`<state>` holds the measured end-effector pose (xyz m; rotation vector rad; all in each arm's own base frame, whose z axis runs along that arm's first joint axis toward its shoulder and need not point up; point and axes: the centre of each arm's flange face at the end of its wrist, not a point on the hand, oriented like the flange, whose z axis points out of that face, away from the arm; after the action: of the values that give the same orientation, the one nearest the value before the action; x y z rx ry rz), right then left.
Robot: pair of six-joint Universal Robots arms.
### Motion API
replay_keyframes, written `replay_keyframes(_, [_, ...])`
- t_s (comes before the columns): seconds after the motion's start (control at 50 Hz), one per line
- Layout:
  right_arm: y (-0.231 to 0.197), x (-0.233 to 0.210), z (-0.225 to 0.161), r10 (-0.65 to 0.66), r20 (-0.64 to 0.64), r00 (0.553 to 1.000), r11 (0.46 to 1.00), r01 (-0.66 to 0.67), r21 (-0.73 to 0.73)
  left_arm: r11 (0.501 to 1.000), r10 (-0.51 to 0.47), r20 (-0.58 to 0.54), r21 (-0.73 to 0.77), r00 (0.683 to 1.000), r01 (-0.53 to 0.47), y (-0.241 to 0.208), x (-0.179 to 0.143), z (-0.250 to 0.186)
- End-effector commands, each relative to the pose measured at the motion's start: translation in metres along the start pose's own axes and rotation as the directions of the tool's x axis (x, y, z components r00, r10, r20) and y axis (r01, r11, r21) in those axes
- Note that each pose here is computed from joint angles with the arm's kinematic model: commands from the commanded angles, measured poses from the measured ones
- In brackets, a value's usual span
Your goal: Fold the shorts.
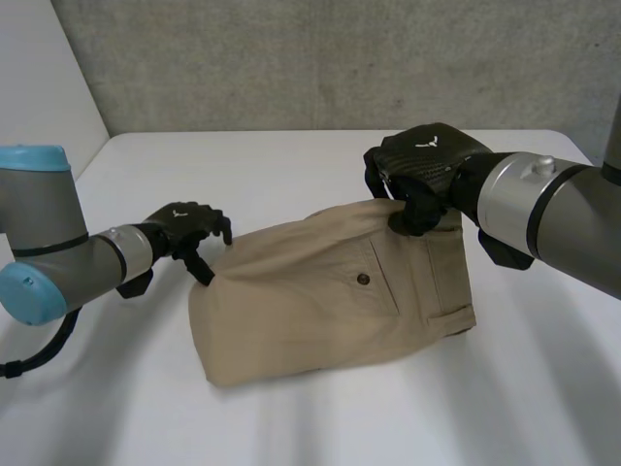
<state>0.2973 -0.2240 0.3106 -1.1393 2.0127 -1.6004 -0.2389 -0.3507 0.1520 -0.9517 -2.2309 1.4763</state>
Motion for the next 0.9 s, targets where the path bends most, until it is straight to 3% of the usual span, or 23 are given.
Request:
replay_keyframes(0.02, [0.0,0.002,-0.007,0.007,-0.012,1.0,1.0,-0.007,0.003,1.0,-0.006,-0.011,-0.013,1.0,0.006,0.006,0.003,0.003])
replay_keyframes(0.24, [0.003,0.0,-0.008,0.009,-0.006,1.0,1.0,-0.009,-0.009,1.0,0.003,-0.043,-0.01,0.999,-0.004,0.01,0.01,0.008])
replay_keyframes(0.46, [-0.011,-0.007,-0.016,-0.017,0.02,1.0,0.998,0.016,0.061,0.995,0.018,-0.227,0.102,0.974,0.006,-0.008,0.023,0.013])
replay_keyframes(0.62, [-0.018,-0.004,-0.022,-0.024,0.025,0.999,0.995,0.022,0.095,0.998,-0.019,-0.257,0.061,0.966,0.036,0.002,0.022,0.026])
replay_keyframes(0.74, [-0.012,-0.003,-0.018,-0.021,0.028,0.999,0.997,0.018,0.078,0.998,-0.019,-0.222,0.053,0.975,0.032,0.005,0.016,0.031])
replay_keyframes(0.9, [0.021,0.004,0.017,-0.109,0.033,0.993,0.993,0.111,-0.04,0.984,0.054,-0.041,0.17,0.998,-0.047,-0.02,-0.004,0.035])
